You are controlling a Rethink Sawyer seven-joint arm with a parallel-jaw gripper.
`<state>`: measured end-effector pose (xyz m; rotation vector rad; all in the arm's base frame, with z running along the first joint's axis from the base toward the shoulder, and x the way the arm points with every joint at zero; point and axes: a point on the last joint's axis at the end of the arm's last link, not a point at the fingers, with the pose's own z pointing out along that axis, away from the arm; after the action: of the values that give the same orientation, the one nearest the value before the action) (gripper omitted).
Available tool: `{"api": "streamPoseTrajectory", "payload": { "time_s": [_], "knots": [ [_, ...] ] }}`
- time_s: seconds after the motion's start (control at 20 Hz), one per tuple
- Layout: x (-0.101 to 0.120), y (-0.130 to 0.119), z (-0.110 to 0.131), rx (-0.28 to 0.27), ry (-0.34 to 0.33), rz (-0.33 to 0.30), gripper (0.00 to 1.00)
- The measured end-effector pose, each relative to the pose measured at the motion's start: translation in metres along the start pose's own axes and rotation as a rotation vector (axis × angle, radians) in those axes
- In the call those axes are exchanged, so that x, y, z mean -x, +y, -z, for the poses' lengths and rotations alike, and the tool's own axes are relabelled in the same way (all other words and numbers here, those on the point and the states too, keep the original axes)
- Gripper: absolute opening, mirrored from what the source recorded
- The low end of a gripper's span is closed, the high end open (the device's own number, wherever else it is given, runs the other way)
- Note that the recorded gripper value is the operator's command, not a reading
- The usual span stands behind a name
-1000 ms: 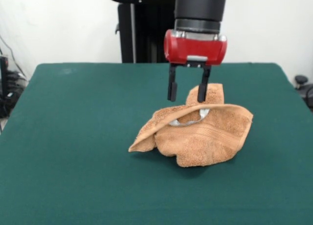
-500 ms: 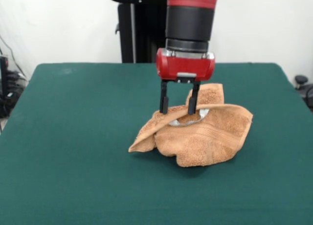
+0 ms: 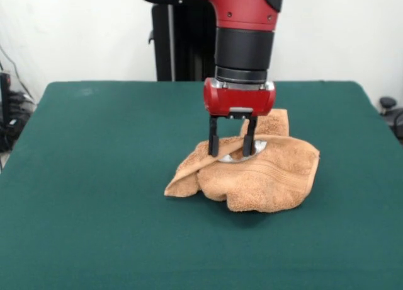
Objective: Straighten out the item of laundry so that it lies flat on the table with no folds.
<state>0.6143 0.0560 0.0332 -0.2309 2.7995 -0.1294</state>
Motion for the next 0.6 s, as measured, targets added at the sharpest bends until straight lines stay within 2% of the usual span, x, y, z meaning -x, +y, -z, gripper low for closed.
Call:
{"api": "streamPoseTrajectory", "payload": {
  "time_s": [0.6],
  "knots": [
    [0.0014, 0.001, 0.0015, -0.001, -0.003, 0.003, 1.0]
  ]
}}
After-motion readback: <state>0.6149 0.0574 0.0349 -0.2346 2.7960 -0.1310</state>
